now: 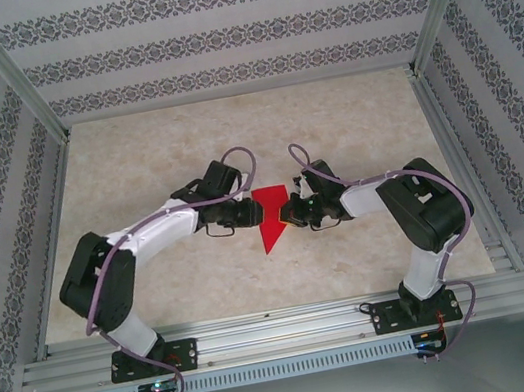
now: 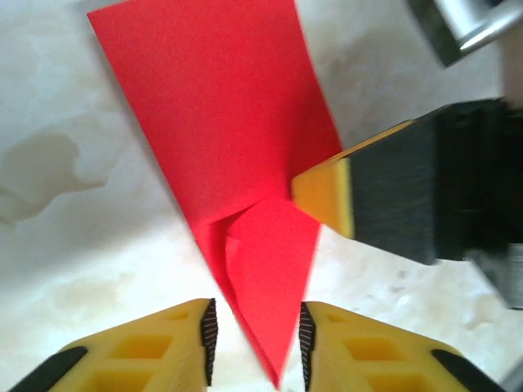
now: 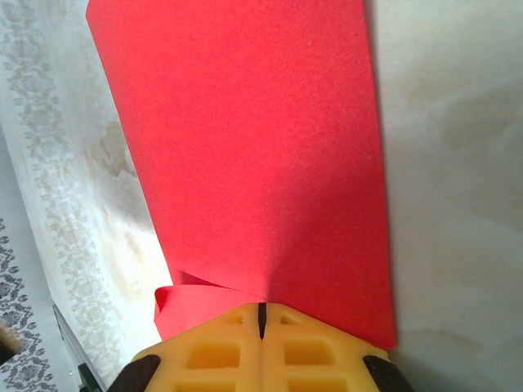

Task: Fold a paper plane with a square sheet of paper (pick it up from the middle)
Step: Third fold the triangle at the center of the table.

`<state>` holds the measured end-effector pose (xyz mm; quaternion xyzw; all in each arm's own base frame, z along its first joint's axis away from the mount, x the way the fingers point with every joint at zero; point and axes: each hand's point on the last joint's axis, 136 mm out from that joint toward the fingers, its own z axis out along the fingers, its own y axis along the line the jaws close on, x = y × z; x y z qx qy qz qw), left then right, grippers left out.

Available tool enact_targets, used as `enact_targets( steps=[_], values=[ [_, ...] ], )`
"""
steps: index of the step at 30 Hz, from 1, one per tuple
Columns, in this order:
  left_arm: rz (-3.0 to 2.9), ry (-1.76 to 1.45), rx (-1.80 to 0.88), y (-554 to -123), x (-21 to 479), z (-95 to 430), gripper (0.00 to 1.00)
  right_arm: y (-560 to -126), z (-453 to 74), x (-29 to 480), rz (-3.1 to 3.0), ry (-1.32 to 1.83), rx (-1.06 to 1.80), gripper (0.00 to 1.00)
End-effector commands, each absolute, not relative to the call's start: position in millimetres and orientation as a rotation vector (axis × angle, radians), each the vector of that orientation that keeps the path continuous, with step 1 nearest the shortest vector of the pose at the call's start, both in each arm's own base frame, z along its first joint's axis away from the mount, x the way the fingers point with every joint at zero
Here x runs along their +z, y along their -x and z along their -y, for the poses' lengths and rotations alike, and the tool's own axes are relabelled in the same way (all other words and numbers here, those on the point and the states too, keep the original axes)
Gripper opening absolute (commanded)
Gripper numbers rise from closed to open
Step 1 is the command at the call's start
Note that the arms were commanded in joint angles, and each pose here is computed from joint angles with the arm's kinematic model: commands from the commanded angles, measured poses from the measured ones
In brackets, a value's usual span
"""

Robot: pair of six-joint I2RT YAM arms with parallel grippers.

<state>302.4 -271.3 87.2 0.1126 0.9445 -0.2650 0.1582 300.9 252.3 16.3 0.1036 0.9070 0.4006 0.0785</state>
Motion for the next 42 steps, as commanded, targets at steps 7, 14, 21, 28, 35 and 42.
enact_targets(
  steps=[7, 14, 21, 28, 35, 42],
  values=[
    [-2.796, -0.327, -1.124, -249, 73, 322, 0.11, -296, -242, -2, -2.766, -0.365, 1.102, 0.05],
    [-2.856, -0.273, -1.106, -254, 43, 328, 0.09, -293, -241, -4, -2.777, -0.353, 1.089, 0.05],
    [-2.932, -0.263, -0.948, -249, 15, 307, 0.08, -291, -239, -7, -2.791, -0.347, 1.075, 0.05],
    [-2.954, -0.248, -0.980, -239, 12, 301, 0.07, -289, -235, -11, -2.812, -0.343, 1.042, 0.05],
    [-2.969, -0.115, -1.054, -232, 6, 290, 0.07, -286, -232, -12, -2.823, -0.332, 1.025, 0.05],
    [-3.047, 0.067, -1.118, -224, 5, 282, 0.06, -285, -230, -15, -2.834, -0.334, 1.003, 0.05]
  ],
)
